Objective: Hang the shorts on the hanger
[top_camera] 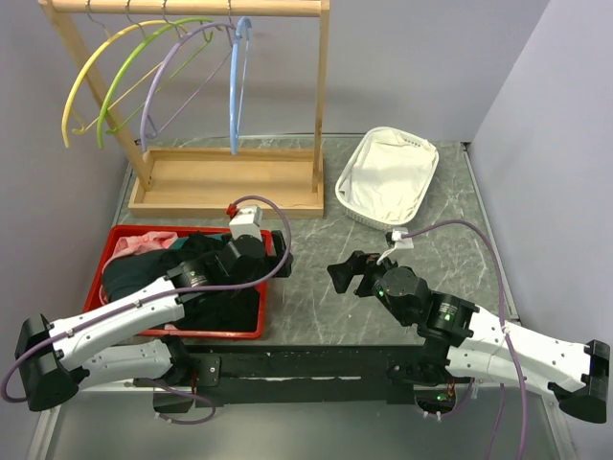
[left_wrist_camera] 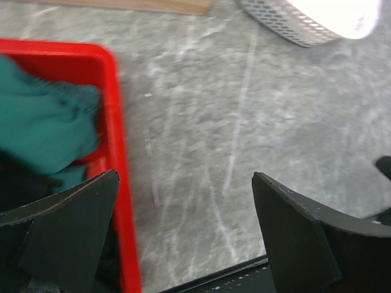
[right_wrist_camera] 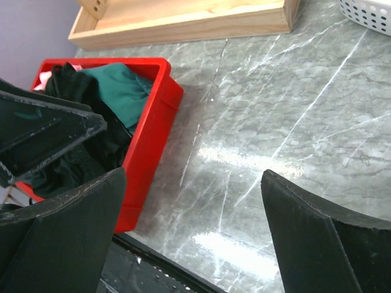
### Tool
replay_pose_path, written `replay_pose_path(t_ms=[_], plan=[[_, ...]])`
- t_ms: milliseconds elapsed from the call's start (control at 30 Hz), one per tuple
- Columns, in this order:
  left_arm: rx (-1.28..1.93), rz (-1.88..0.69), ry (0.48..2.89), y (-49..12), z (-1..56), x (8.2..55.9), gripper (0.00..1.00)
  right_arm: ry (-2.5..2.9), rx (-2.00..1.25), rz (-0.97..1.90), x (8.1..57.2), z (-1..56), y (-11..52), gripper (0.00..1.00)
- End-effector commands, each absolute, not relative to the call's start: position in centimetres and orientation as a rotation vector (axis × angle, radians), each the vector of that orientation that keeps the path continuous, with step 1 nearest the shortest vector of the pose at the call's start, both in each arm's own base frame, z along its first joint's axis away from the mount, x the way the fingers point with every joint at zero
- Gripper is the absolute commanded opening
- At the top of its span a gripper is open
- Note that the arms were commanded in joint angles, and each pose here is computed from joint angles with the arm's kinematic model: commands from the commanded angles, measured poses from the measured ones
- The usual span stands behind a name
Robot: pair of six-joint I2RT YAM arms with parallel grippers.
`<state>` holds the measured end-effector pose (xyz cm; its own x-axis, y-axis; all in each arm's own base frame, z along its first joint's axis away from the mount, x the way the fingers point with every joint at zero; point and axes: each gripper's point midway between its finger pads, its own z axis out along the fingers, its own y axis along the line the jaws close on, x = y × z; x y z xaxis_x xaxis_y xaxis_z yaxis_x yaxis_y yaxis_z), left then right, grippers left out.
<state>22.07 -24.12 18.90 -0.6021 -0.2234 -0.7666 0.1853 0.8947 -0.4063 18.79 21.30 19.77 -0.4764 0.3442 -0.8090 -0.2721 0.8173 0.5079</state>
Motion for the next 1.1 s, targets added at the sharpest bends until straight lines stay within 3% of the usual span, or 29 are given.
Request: replay_pose_path(t_ms=[0,400,567,733,767,833,867,933,967,1067], plan=[[-0.250,-0.488,2.112,-21.0,20.3,22.4,0.97,1.902,0.056,0.728,19.1,21.1,21.1,0.98],[-0.677,-0.142,2.097,-11.5,17.9,21.5,0.99,1.917,0.009,0.803,18.8,19.9,23.2,0.99],[-0.749,0.041,2.065,-7.9,16.4,23.4,0.94,1.929,-0.010,0.834,18.7,19.3,24.4,0.98],[-0.672,0.064,2.093,-9.4,15.1,25.8,0.86,1.951,-0.023,0.825,18.8,18.6,24.9,0.98],[-0.670,0.080,2.102,-9.5,14.7,26.0,0.77,1.954,-0.027,0.829,18.8,18.5,25.1,0.98],[-0.679,0.128,2.121,-9.6,14.1,26.2,0.68,1.965,-0.032,0.831,18.8,18.1,25.4,0.99],[-0.686,0.166,2.130,-9.2,13.8,25.9,0.51,1.966,-0.044,0.855,18.6,18.2,25.8,0.98],[-0.690,0.176,2.137,-9.3,13.8,26.0,0.38,1.975,-0.069,0.866,18.5,17.9,26.5,0.98],[-0.668,0.184,2.150,-9.2,13.8,25.8,0.24,1.972,-0.088,0.901,18.3,18.2,27.2,0.98],[-0.616,0.138,2.159,-9.4,15.5,25.5,0.02,1.974,-0.170,0.942,18.0,18.6,29.0,0.98]])
